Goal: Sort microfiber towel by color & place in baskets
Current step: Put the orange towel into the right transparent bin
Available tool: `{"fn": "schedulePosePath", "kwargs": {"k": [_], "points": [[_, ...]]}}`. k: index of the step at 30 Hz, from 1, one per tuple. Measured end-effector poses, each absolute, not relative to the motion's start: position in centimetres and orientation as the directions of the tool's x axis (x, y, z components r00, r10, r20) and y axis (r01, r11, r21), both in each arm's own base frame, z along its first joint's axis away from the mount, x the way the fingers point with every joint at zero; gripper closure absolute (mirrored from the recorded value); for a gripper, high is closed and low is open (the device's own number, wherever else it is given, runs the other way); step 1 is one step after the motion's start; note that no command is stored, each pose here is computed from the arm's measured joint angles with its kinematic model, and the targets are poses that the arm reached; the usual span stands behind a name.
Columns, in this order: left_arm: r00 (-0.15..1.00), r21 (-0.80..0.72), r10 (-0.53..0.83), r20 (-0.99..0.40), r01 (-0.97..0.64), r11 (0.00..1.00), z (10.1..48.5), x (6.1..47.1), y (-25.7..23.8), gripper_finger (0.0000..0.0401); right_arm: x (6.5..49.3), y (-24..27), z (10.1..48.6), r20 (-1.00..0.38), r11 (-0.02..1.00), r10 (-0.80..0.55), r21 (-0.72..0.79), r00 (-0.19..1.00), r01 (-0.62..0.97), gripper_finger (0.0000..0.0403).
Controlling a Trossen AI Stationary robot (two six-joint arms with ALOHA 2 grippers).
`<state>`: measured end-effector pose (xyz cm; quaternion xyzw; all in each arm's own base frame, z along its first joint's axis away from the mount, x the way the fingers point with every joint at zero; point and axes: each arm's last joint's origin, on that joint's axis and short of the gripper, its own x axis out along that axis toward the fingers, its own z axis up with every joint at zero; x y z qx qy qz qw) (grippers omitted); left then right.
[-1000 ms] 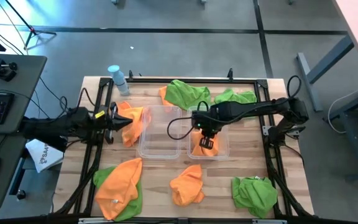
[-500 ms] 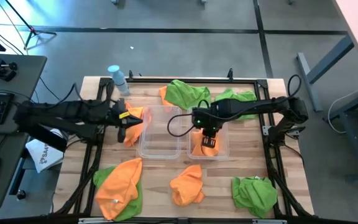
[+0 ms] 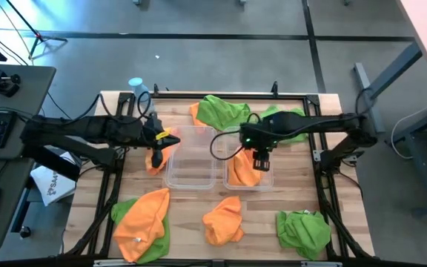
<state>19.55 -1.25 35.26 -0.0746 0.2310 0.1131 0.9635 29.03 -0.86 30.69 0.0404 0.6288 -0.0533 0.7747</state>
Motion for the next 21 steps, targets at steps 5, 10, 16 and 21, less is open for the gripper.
{"fn": "schedulePosePath", "kwargs": {"k": [5, 10, 16, 21], "points": [[0.854, -0.114, 0.189, -0.485, -0.276, 0.954, 34.8, 20.3, -1.3, 0.0401, 25.7, -0.9, 34.5, -0.935, 0.988, -0.081, -0.030, 0.346, 0.149, 0.0295], [0.828, -0.141, 0.233, -0.511, -0.348, 0.927, 34.1, 21.2, -1.1, 0.0399, 21.4, -0.9, 38.1, -0.861, 0.979, -0.132, -0.037, 0.491, 0.199, 0.0338], [0.805, -0.177, 0.262, -0.532, -0.408, 0.896, 33.5, 21.8, -0.8, 0.0359, 17.3, -1.0, 40.6, -0.774, 0.963, -0.208, -0.054, 0.598, 0.265, 0.0372], [0.749, -0.118, 0.425, -0.508, -0.550, 0.827, 33.6, 21.5, 0.4, 0.0301, 15.9, -1.2, 41.3, -0.734, 0.940, -0.271, -0.064, 0.623, 0.334, 0.0380]]}}
